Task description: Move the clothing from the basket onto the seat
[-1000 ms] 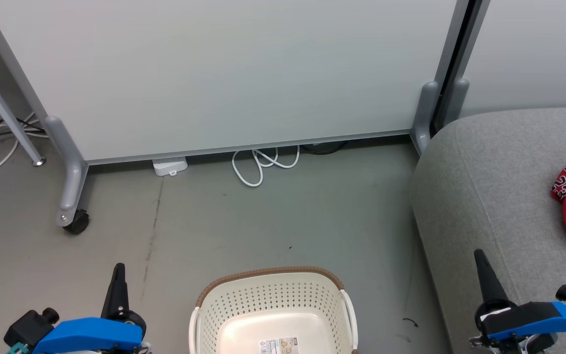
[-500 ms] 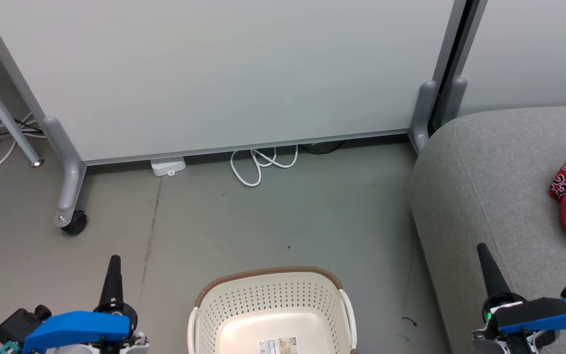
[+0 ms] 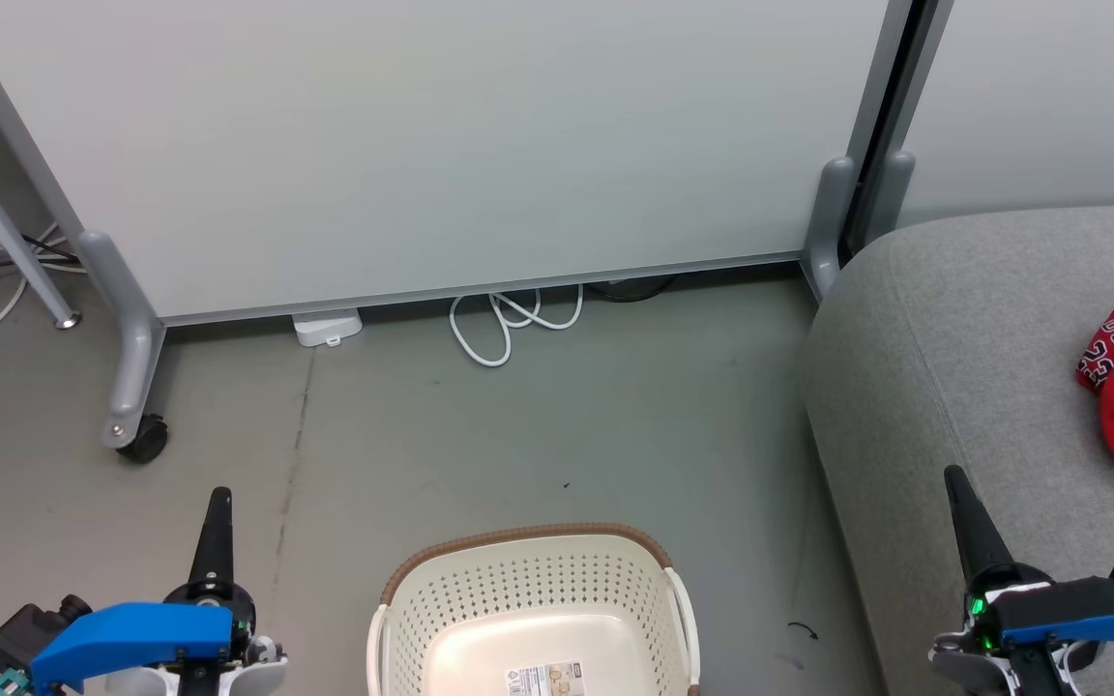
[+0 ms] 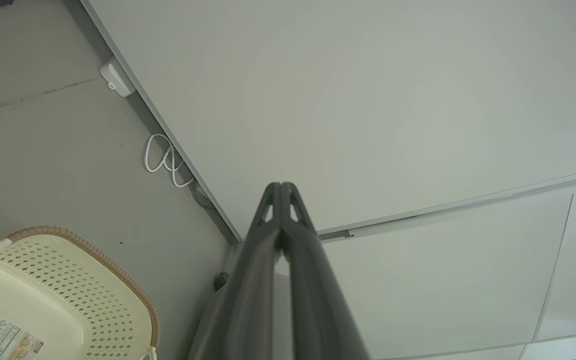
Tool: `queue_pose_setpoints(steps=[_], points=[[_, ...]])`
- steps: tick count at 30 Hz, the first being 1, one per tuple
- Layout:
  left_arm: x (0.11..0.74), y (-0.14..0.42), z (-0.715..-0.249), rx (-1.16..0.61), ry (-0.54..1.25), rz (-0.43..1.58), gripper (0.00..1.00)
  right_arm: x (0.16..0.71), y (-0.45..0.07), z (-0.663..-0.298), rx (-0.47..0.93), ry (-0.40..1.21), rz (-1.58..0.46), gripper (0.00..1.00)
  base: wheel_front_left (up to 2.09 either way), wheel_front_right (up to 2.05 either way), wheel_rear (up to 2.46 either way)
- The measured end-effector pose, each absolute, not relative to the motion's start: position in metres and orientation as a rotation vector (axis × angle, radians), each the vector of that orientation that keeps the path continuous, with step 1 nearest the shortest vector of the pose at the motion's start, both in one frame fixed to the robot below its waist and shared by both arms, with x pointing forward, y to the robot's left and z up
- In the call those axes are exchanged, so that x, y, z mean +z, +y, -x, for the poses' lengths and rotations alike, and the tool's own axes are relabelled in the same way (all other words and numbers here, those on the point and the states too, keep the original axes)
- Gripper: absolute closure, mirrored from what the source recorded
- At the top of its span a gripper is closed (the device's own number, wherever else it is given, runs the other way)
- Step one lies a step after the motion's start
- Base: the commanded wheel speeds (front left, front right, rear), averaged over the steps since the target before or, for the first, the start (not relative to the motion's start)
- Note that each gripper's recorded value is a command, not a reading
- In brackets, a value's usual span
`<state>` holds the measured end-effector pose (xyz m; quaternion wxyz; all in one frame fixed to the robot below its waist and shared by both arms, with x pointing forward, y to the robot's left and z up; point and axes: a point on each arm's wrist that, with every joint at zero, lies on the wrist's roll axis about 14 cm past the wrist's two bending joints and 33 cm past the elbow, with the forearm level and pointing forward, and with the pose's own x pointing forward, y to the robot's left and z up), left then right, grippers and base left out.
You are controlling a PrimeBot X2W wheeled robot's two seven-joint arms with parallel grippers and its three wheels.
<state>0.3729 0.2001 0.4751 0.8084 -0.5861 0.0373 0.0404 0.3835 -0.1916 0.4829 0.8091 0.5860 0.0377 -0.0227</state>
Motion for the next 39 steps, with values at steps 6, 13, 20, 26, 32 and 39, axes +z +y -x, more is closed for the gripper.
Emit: queue_pose_setpoints(steps=[6,13,20,26,32,39], points=[[0.479,0.201,-0.375,0.08,0.069,1.304,1.0,0.486,-0.193,-0.384,-0.044,0.07,-1.304,1.0,0.0,0.0,0.0],[0.484,0.201,-0.378,0.067,0.057,1.359,1.0,0.489,-0.194,-0.385,-0.042,0.059,-1.359,1.0,0.0,0.0,0.0],[0.488,0.2,-0.38,0.056,0.046,1.412,1.0,0.492,-0.195,-0.385,-0.035,0.047,-1.412,1.0,0.0,0.0,0.0],[0.492,0.2,-0.382,0.045,0.038,1.455,1.0,0.495,-0.196,-0.386,-0.029,0.038,-1.455,1.0,0.0,0.0,0.0],[0.495,0.2,-0.384,0.035,0.03,1.495,1.0,0.498,-0.197,-0.387,-0.022,0.028,-1.497,1.0,0.0,0.0,0.0],[0.501,0.201,-0.386,0.021,0.016,1.54,1.0,0.501,-0.198,-0.387,-0.014,0.019,-1.542,1.0,0.0,0.0,0.0]])
